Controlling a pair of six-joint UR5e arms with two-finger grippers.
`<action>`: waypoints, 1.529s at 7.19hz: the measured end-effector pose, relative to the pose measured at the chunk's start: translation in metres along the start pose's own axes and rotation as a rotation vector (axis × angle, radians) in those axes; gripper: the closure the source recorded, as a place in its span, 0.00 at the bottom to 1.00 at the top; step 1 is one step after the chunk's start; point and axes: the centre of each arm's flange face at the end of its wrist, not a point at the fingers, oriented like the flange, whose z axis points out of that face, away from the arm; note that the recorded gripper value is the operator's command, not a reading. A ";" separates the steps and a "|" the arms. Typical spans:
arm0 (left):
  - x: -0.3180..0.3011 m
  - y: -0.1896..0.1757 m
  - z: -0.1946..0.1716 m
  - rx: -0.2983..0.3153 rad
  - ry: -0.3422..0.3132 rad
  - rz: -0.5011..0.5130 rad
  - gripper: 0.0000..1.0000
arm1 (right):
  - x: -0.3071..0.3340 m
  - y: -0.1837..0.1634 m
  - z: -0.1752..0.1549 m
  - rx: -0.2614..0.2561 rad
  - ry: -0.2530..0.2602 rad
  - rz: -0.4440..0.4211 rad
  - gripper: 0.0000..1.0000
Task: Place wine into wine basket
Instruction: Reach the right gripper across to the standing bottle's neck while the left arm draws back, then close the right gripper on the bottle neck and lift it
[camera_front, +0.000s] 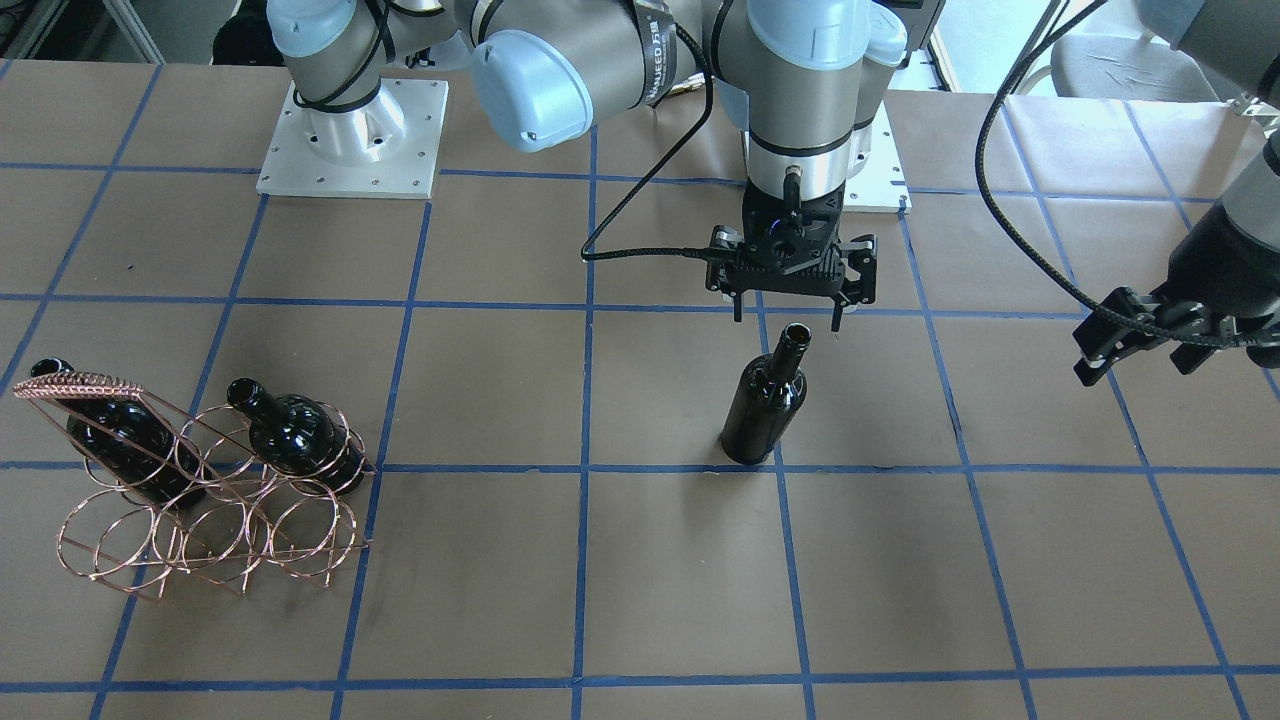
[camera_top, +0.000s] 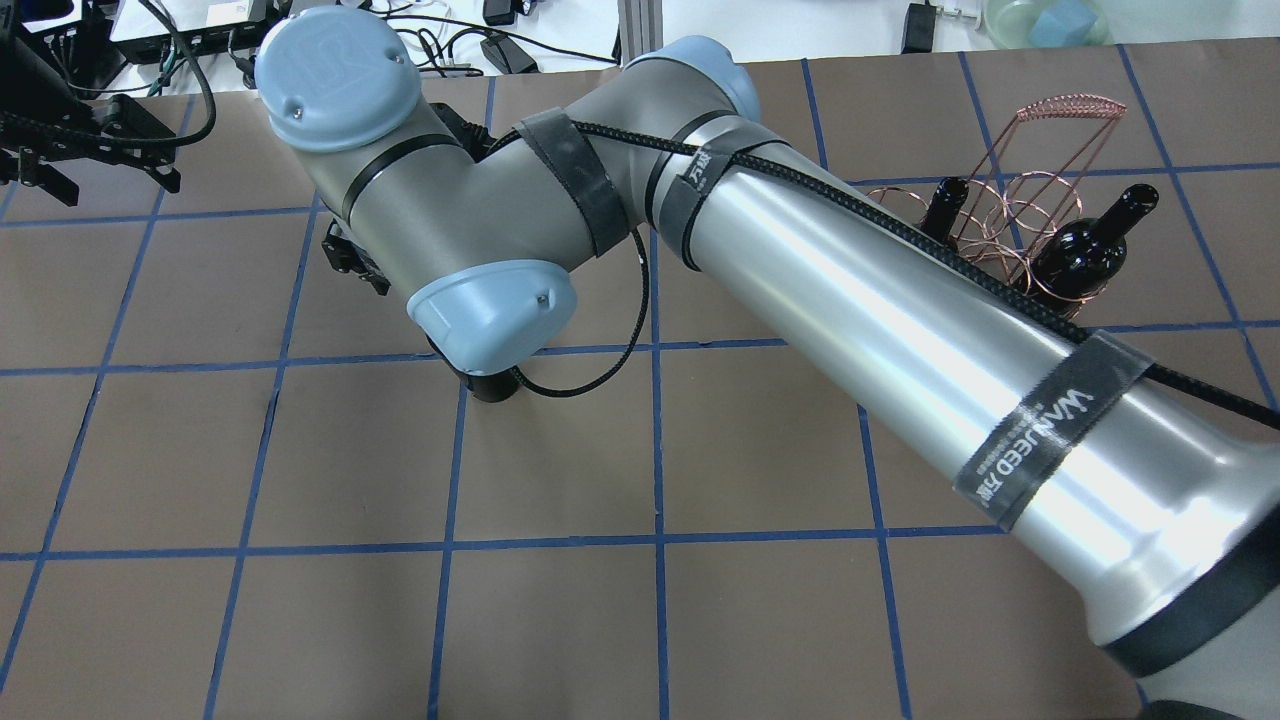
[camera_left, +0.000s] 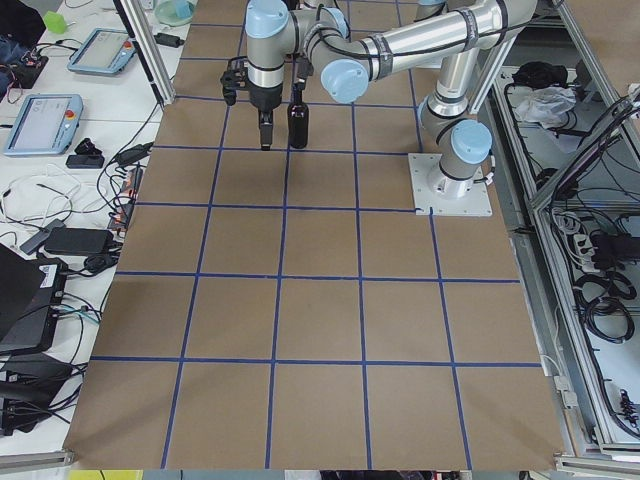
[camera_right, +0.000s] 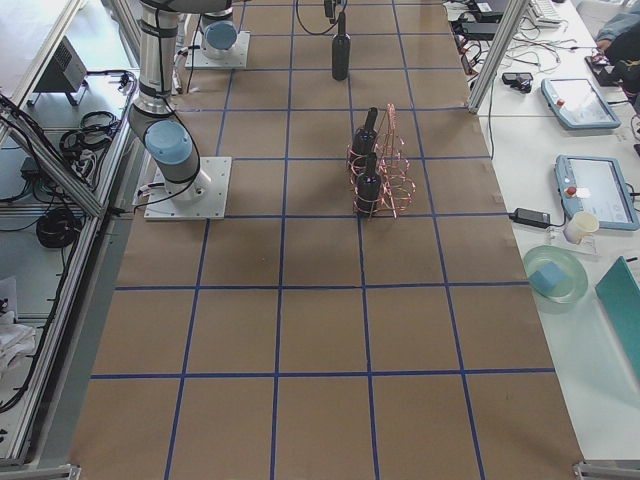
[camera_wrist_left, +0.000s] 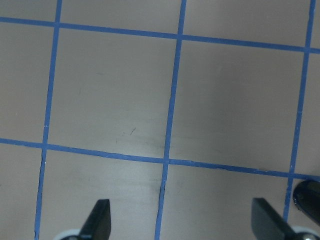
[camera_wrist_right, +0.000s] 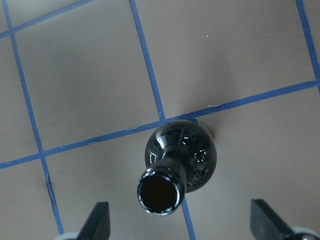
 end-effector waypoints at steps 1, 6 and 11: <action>0.000 0.000 0.000 0.000 0.000 0.000 0.00 | 0.001 -0.008 0.005 0.009 -0.004 0.005 0.12; 0.002 -0.002 0.005 0.003 0.020 0.002 0.00 | 0.006 -0.021 0.011 0.026 0.004 0.010 0.18; 0.002 -0.002 0.006 0.003 0.022 0.003 0.00 | 0.004 -0.018 0.009 0.016 -0.016 0.059 0.33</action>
